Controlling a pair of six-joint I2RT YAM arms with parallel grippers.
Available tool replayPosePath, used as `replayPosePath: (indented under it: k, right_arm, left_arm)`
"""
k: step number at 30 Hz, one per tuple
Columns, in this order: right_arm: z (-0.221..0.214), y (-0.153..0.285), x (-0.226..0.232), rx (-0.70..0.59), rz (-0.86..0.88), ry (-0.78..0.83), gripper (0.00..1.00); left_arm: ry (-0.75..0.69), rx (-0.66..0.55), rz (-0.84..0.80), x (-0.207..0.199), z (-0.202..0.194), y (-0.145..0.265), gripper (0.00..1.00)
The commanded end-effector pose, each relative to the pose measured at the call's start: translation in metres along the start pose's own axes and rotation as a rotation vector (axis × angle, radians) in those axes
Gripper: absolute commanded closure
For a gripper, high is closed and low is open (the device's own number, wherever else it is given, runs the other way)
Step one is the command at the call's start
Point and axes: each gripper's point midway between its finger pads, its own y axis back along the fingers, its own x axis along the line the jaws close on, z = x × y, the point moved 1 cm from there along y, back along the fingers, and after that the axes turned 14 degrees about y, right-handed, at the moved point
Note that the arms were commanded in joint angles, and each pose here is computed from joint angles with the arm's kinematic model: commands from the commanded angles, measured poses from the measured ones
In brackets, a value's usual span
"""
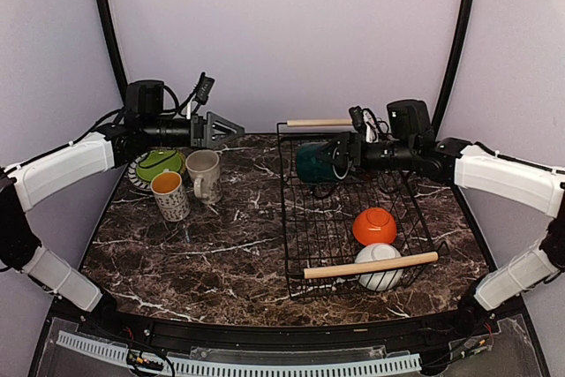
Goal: Unload the mixed dishes from the dish rack
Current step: Pass from the right arm to the left
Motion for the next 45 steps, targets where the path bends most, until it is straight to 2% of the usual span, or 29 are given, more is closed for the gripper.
replayPosePath:
  k: [1, 9, 18, 27, 35, 37, 42, 45]
  right_arm:
    - [0.054, 0.004, 0.054, -0.188, 0.271, 0.085, 1.00]
    - [0.081, -0.007, 0.096, -0.264, 0.462, 0.139, 1.00]
    - [0.083, -0.027, 0.114, -0.256, 0.564, 0.128, 1.00]
    - [0.086, -0.041, 0.125, -0.261, 0.639, 0.129, 1.00]
    - [0.083, -0.043, 0.129, -0.261, 0.685, 0.129, 1.00]
    - [0.083, -0.043, 0.132, -0.259, 0.692, 0.132, 1.00]
    - [0.081, -0.043, 0.134, -0.254, 0.701, 0.138, 1.00]
    - [0.078, -0.044, 0.132, -0.248, 0.689, 0.131, 0.92]
  left_arm:
    - [0.007, 0.082, -0.225, -0.040, -0.014, -0.008, 0.04]
    - [0.052, 0.145, -0.319, -0.053, -0.032, -0.023, 0.05]
    - [0.071, 0.164, -0.389, -0.063, -0.036, -0.025, 0.10]
    - [0.056, 0.186, -0.481, -0.082, -0.038, -0.018, 0.35]
    - [0.048, 0.194, -0.541, -0.093, -0.038, -0.014, 0.62]
    - [0.048, 0.191, -0.540, -0.093, -0.038, -0.014, 0.73]
    - [0.049, 0.190, -0.536, -0.093, -0.038, -0.015, 0.88]
    - [0.049, 0.190, -0.525, -0.092, -0.038, -0.015, 0.97]
